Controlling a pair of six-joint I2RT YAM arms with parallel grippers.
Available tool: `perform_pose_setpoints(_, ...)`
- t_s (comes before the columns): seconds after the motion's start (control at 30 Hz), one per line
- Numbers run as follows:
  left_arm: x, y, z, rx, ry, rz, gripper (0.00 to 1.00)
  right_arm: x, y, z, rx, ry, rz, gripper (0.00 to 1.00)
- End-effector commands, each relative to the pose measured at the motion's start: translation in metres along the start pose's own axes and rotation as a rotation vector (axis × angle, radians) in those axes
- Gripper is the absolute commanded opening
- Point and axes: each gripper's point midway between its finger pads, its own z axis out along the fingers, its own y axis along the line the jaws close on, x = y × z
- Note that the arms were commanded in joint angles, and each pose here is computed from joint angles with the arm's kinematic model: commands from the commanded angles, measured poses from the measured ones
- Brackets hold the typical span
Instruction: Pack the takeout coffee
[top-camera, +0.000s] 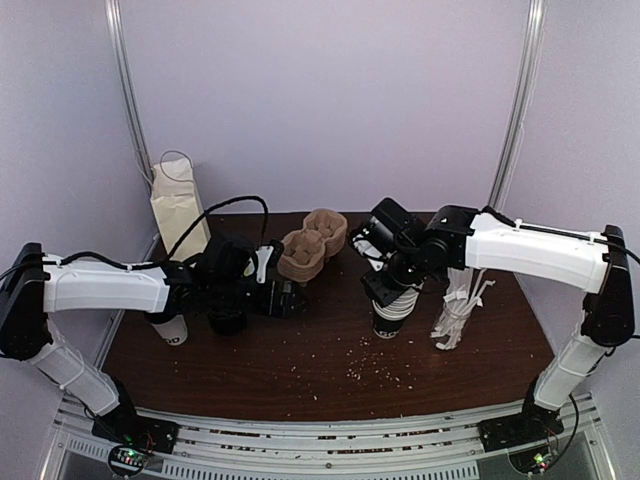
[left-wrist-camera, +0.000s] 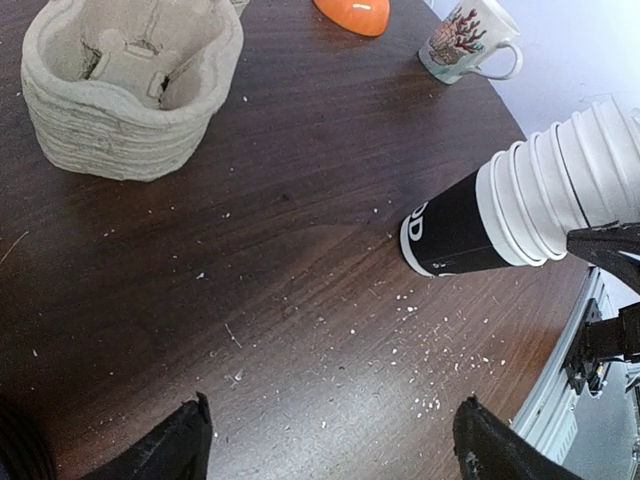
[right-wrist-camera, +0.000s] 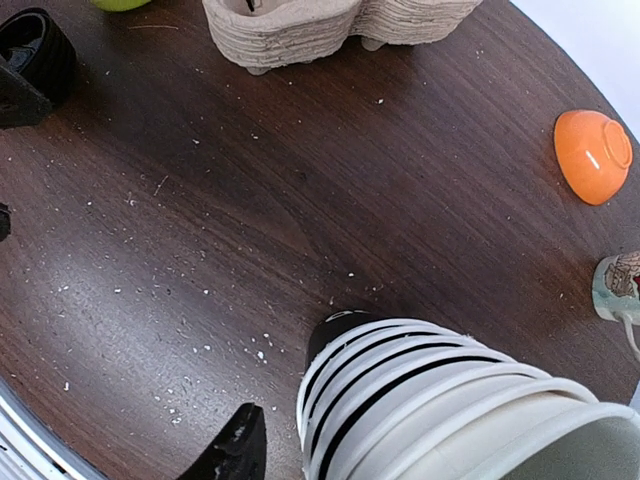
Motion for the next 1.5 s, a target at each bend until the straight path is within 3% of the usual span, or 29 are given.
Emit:
perform_pose_setpoints(0.0, -0.005, -0.009, -0.002, 0.038, -0.029, 0.006, 0.86, 0.022, -0.003, 0.022, 0.024, 0.08, -0.007, 0.41)
perform_pose_setpoints(0.57, -0.008, -0.01, -0.001, 0.03, -0.019, 0.027, 0.85, 0.013, -0.013, 0.005, 0.044, 0.077, -0.006, 0.0)
perform_pose_setpoints(0.97, -0.012, -0.012, -0.003, 0.028, -0.024, 0.034, 0.84, -0.025, -0.055, -0.023, 0.092, -0.042, 0.133, 0.0)
perform_pose_setpoints(1.27, -0.013, -0.014, -0.002, 0.037, -0.023, 0.038, 0.84, -0.062, -0.127, -0.029, 0.125, -0.123, 0.343, 0.0)
perform_pose_setpoints(1.47, -0.013, -0.015, -0.004, 0.038, -0.017, 0.046, 0.84, -0.068, -0.179, -0.015, 0.158, -0.104, 0.458, 0.0)
